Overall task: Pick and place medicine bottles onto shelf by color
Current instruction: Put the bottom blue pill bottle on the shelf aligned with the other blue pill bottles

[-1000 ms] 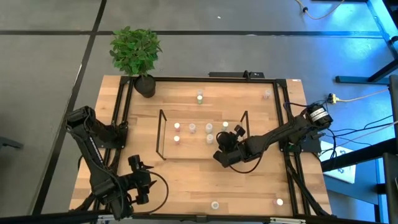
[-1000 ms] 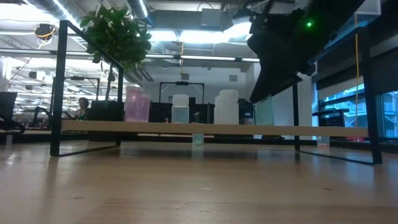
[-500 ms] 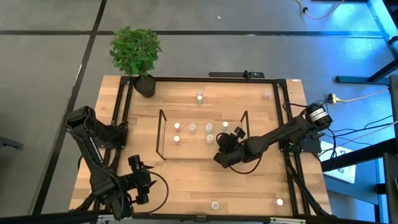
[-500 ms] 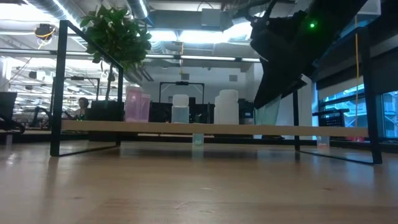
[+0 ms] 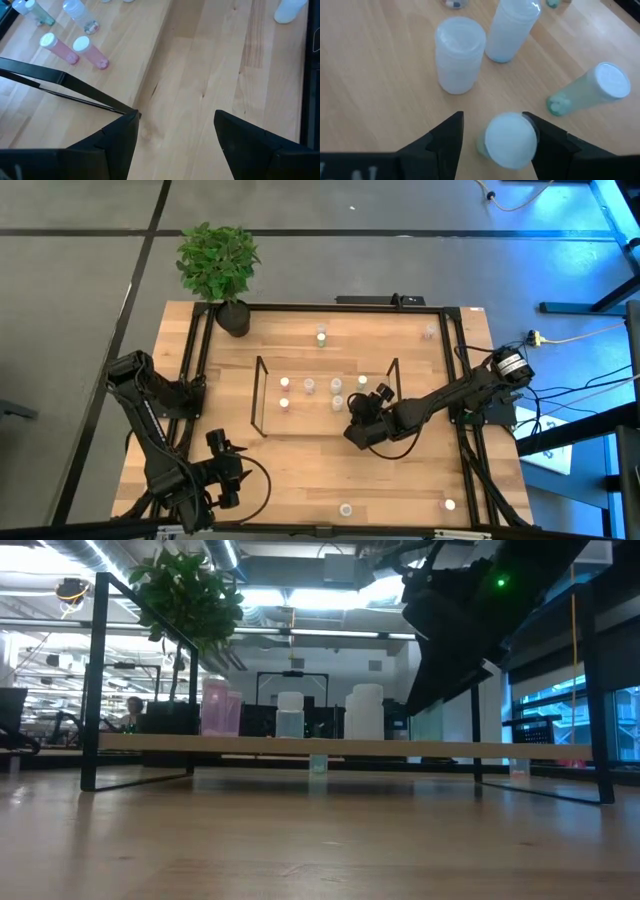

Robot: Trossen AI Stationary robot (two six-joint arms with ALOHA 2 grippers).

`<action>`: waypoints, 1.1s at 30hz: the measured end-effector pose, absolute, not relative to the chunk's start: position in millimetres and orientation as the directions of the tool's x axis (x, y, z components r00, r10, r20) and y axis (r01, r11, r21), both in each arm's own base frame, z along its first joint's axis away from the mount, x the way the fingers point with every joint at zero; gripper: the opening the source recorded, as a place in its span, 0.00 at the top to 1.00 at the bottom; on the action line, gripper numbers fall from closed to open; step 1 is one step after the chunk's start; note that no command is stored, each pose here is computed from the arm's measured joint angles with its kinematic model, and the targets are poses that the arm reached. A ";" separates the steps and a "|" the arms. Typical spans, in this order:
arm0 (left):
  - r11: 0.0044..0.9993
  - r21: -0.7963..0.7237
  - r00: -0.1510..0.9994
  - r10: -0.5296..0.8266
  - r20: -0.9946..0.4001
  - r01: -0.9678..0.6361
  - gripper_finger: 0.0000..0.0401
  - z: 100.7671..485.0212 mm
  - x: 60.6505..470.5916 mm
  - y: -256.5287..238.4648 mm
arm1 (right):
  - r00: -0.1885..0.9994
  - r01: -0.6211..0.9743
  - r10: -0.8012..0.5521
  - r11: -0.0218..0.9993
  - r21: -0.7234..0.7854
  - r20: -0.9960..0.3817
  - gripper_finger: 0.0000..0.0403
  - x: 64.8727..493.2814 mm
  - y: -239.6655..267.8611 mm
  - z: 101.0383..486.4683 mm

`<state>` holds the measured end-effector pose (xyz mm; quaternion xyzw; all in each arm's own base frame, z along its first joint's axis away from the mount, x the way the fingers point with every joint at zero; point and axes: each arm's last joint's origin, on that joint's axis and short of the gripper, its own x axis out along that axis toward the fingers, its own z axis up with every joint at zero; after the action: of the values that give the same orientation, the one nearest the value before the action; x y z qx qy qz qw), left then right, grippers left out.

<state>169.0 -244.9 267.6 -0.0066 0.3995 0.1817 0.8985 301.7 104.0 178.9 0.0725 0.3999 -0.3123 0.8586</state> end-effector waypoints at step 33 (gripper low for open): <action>0.936 0.119 0.621 0.310 -0.720 -0.331 0.37 267.7 169.8 -246.3 | 0.551 0.572 -0.491 0.811 -0.123 -0.675 0.50 293.8 99.6 208.8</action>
<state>169.8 -246.3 267.7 -0.0127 0.3971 0.1780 0.9002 293.8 99.6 208.8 0.0557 0.3651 -0.3024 0.8787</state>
